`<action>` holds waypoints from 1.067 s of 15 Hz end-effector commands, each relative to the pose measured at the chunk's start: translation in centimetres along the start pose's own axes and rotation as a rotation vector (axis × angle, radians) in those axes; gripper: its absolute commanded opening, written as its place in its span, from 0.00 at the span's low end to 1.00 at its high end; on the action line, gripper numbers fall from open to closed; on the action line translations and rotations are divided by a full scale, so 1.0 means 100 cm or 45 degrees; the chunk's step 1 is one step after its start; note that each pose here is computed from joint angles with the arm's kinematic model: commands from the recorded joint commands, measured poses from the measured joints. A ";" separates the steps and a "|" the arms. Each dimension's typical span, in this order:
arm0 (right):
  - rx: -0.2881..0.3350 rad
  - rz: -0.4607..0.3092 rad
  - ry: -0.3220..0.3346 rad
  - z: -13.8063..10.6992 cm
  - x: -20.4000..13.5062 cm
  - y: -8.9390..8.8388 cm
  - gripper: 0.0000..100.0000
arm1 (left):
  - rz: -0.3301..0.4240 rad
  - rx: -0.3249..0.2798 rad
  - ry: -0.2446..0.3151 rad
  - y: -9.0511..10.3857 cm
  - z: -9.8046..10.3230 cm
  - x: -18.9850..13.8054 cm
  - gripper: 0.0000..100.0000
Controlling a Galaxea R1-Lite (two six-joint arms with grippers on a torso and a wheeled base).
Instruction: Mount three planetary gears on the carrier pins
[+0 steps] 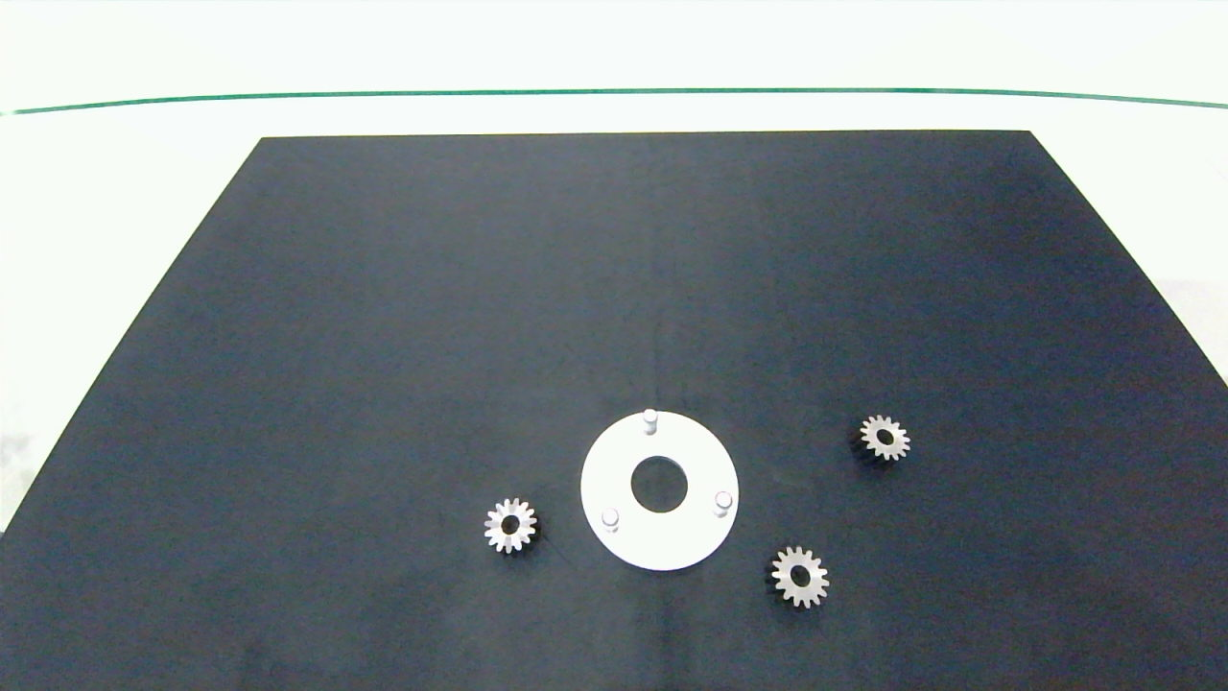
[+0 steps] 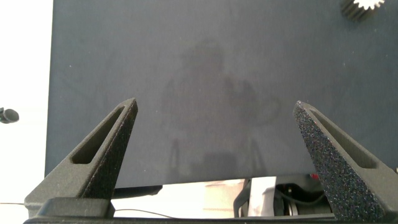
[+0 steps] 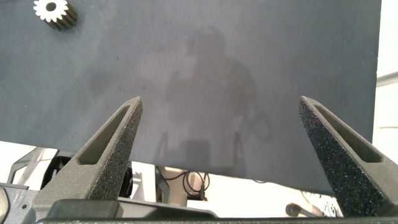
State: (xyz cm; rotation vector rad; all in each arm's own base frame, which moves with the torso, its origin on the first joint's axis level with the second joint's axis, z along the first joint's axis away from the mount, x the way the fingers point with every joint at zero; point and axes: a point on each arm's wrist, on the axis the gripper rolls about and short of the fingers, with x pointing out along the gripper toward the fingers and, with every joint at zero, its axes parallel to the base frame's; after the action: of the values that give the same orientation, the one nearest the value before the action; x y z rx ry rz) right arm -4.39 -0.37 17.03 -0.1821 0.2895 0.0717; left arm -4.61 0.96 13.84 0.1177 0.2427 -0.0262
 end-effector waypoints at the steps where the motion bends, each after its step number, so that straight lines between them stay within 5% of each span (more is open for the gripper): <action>1: -0.089 0.150 0.140 0.032 0.038 -0.004 1.00 | -0.007 0.007 0.049 0.000 0.004 0.006 1.00; 5: -0.186 0.357 0.202 0.052 0.084 0.007 1.00 | -0.005 0.006 0.048 0.000 0.005 0.005 1.00; 10: -0.268 0.519 0.233 0.053 0.095 0.019 1.00 | 0.002 0.003 0.029 0.000 0.007 0.004 1.00; 16: -0.324 0.599 0.311 0.057 0.122 0.038 1.00 | 0.003 0.003 0.021 0.000 0.007 0.003 1.00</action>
State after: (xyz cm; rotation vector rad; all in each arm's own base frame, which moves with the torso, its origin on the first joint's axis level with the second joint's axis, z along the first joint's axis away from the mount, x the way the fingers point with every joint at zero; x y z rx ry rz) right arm 7.43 4.18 18.66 -0.3561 0.5159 0.5433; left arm -4.16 0.88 14.44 0.1195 0.2574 -0.0247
